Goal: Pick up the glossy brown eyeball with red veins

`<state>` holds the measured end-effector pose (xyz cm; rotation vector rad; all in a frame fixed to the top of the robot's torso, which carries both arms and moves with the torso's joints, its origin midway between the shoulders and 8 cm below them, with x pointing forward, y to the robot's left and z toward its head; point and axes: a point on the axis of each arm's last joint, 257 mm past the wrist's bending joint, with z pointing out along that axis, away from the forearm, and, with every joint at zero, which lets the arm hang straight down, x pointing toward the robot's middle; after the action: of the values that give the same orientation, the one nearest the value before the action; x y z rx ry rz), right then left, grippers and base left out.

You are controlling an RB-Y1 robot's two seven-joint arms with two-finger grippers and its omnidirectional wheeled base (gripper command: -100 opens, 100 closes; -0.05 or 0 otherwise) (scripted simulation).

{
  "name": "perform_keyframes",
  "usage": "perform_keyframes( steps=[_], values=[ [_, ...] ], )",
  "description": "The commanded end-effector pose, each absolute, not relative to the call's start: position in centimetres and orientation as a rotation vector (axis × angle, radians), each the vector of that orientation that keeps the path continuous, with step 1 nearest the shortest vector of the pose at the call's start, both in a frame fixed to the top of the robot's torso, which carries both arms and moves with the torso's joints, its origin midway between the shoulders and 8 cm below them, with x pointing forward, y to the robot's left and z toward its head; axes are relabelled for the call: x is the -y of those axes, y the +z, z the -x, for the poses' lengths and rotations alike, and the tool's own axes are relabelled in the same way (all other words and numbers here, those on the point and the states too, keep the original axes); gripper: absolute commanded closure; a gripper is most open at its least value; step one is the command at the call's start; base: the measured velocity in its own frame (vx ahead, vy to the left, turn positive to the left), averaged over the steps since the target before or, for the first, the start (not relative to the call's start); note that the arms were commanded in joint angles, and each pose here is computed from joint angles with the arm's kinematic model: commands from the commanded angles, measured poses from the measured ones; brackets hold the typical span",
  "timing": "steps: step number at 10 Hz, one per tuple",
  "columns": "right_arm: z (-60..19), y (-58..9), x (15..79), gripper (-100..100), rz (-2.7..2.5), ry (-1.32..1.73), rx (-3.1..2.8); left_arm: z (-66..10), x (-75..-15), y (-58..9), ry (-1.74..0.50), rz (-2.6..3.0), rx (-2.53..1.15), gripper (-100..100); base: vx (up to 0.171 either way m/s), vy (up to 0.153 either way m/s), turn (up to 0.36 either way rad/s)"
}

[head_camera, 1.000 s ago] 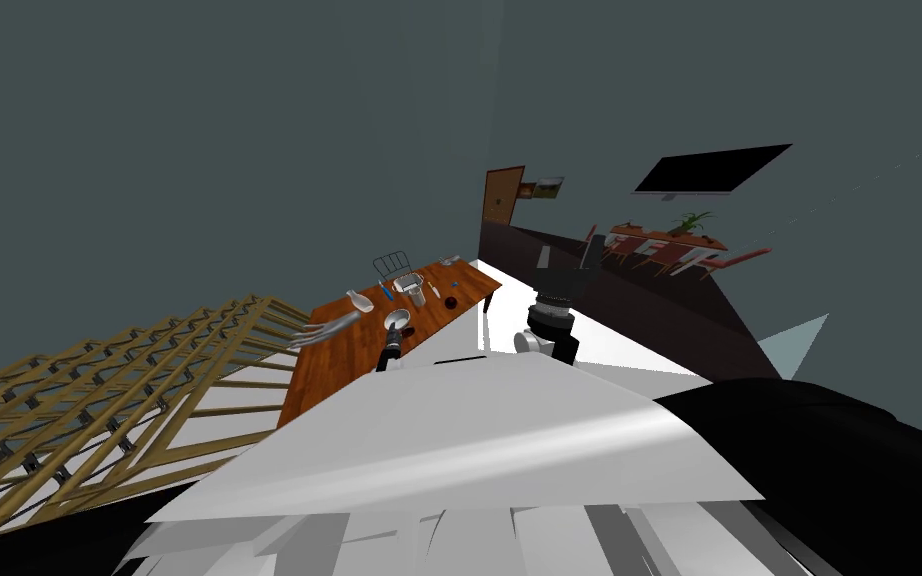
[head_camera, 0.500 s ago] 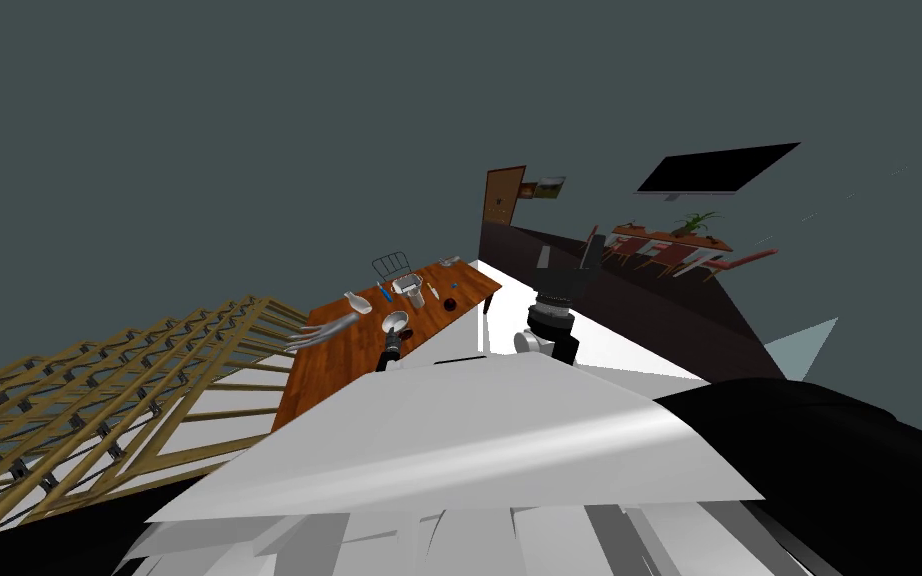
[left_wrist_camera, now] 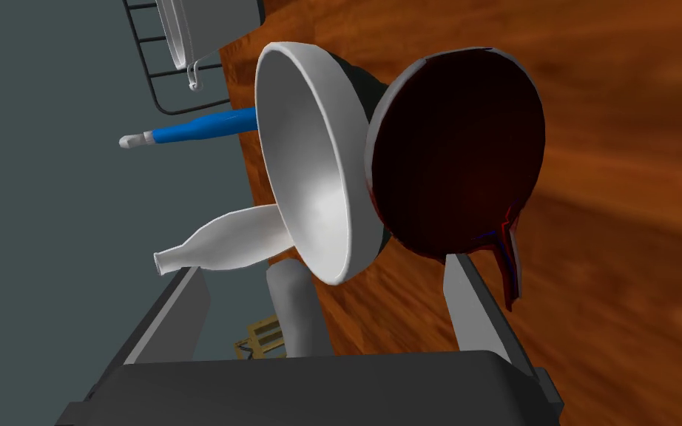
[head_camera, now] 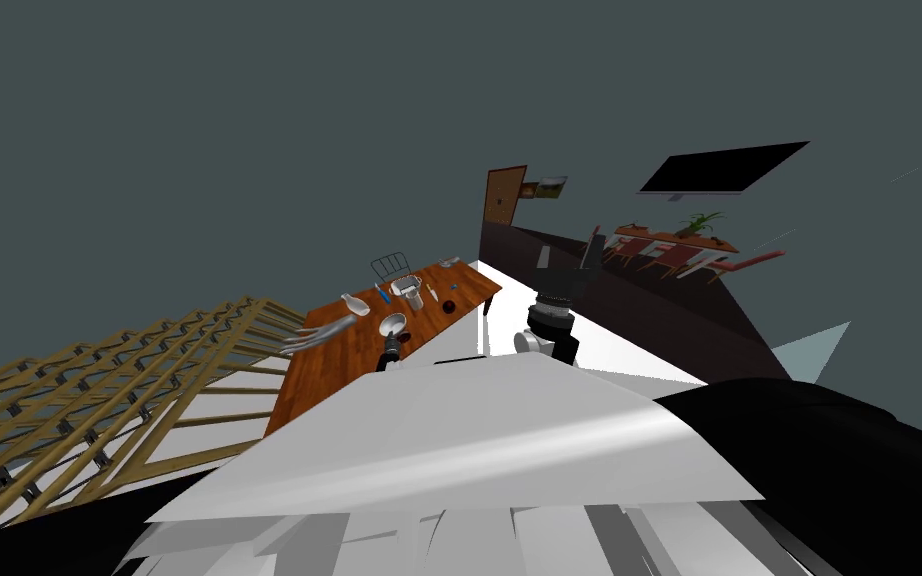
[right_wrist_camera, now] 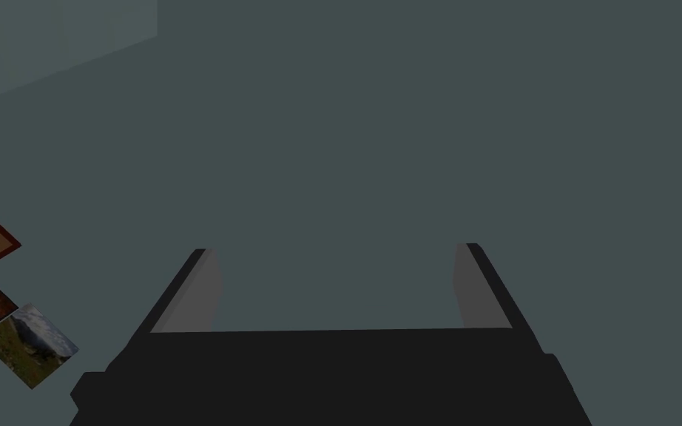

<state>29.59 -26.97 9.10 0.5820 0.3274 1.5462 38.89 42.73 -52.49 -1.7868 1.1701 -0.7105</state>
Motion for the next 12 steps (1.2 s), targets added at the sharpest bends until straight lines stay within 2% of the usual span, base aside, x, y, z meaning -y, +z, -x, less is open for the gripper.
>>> perform_keyframes(
  steps=[1, 10, 11, 12],
  values=[
    [-29.6, 9.1, 27.0, 0, -0.582, 1.546, -0.327, -38.3, -42.8, -53.2, -0.694, 1.811, -1.171, -100, 0.043, -0.02, 0.012],
    [-29.6, 9.1, 27.0, 0, -0.582, 1.546, -0.327, -36.3, -43.1, -55.8, -0.624, 1.923, -1.15, -100, 0.044, -0.013, 0.008],
    [-29.6, 9.1, 27.0, 0, -0.582, 1.546, -0.327, -36.3, -43.1, -55.8, -0.623, 1.924, -1.148, 0, 0.006, 0.0, 0.0],
    [-29.6, 9.1, 27.0, 0, -0.582, 1.546, -0.327, -35.0, -42.5, -56.4, -0.622, 1.925, -1.143, -100, 0.073, 0.058, -0.028]
  ],
)
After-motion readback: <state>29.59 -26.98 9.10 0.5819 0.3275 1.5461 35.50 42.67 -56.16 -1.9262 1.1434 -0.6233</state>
